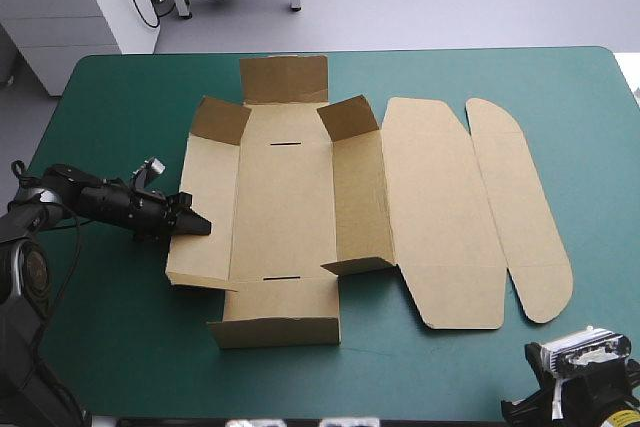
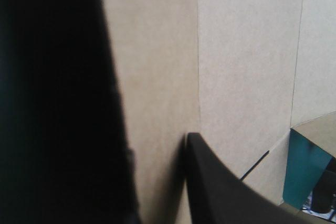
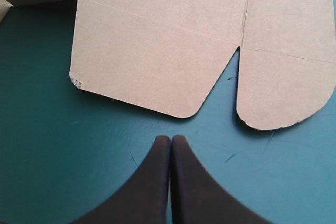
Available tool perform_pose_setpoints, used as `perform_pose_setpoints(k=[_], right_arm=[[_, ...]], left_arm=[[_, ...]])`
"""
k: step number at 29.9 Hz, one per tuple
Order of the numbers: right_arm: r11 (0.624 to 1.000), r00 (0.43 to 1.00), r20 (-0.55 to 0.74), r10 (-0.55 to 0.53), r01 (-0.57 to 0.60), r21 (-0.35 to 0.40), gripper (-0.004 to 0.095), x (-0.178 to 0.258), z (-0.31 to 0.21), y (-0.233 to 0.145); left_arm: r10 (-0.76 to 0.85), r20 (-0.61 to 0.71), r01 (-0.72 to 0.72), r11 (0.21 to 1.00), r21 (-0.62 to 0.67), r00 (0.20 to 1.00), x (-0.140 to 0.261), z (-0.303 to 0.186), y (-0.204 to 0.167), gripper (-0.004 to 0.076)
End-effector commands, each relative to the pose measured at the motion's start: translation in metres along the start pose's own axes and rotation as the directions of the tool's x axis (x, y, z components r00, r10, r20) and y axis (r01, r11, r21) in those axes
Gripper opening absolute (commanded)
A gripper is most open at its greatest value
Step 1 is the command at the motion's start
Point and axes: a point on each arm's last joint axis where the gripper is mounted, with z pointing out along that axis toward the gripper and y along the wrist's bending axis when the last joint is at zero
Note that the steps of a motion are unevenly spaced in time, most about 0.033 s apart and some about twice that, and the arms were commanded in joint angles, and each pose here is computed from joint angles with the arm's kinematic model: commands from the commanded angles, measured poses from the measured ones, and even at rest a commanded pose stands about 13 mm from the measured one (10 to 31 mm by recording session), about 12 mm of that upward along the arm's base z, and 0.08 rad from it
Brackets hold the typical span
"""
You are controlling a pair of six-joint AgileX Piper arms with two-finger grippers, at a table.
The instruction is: Fold the box
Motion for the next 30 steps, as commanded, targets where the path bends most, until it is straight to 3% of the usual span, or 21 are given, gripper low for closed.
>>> perform_pose_setpoints(k=[1, 24, 30], right_arm=[[1.000, 0.998, 0.064, -0.002, 0.002, 0.005, -0.0020, -0.011, -0.004, 0.000], [1.000, 0.998, 0.064, -0.002, 0.002, 0.005, -0.0020, -0.011, -0.004, 0.000], [1.000, 0.998, 0.064, -0.002, 0.002, 0.005, -0.0020, -0.011, -0.004, 0.000]], left_arm=[[0.025, -0.007, -0.024, 0.996, 0.080, 1.000, 0.001, -0.009, -0.022, -0.0006], [0.112, 0.023, -0.112, 0.994, 0.012, 0.993, -0.001, -0.010, -0.021, -0.0008], [0.226, 0.045, -0.226, 0.974, 0.003, 0.973, -0.011, -0.033, -0.047, -0.0008]])
